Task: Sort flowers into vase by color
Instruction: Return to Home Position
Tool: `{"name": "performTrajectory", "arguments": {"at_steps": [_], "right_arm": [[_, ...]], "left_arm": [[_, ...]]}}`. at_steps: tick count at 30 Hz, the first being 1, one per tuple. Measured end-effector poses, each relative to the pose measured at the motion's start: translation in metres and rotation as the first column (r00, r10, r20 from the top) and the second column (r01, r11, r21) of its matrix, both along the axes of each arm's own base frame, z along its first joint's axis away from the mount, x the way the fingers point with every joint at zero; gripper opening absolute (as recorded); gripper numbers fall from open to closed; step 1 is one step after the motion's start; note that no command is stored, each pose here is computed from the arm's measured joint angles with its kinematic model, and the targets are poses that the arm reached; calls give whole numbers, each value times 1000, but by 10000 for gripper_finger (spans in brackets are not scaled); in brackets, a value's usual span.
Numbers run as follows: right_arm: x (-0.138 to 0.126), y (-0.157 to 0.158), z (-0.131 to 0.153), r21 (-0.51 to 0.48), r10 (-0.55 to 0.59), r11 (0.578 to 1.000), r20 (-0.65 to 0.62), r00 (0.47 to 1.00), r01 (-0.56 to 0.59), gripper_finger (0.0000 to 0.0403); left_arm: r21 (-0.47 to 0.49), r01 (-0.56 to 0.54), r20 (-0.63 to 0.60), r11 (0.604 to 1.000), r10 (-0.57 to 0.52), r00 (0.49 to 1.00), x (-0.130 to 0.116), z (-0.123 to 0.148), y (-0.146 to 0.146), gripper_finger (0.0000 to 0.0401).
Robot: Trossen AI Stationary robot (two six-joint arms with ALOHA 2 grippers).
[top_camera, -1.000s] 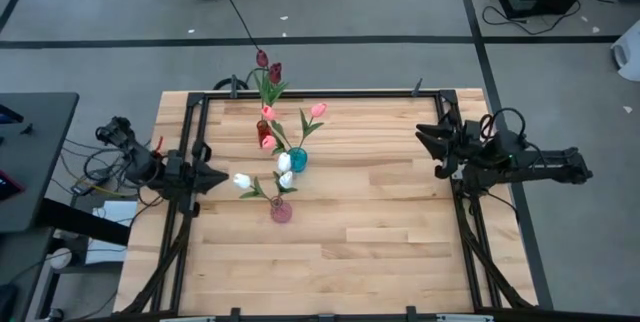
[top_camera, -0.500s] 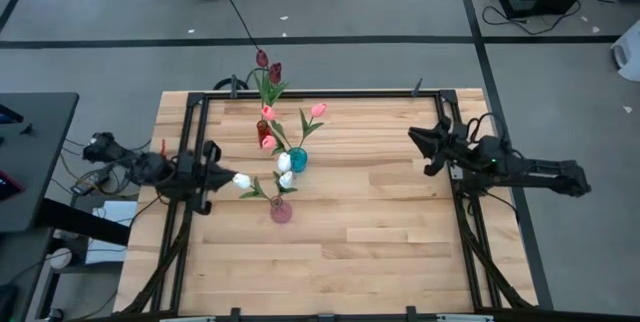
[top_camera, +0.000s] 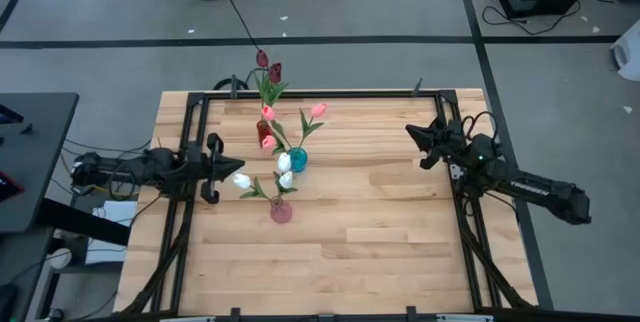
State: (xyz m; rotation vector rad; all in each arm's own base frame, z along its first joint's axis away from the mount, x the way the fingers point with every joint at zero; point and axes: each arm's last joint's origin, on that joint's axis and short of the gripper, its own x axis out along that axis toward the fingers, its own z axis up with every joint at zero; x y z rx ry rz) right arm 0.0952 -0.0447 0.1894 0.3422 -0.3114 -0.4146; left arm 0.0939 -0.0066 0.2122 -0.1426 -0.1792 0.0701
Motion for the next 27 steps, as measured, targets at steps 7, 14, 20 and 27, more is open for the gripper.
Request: {"name": "performTrajectory", "arguments": {"at_steps": [7,14,20,27], "right_arm": [[-1,-3,-3,-22,3,1000,-37,999,-4,12],[-1,-3,-2,-38,-17,999,-41,999,15,26],[-1,-3,-2,-33,-15,999,-38,999,14,25],[-1,-3,-2,-34,-15,999,-39,999,14,25]], "left_arm": [[-33,-42,16,999,42,999,6,-26,2,6],[1,-88,-4,996,88,996,7,-28,3,6],[106,-136,-13,985,138,990,7,-28,3,6],[278,-256,-24,926,273,962,6,-28,6,6]]}}
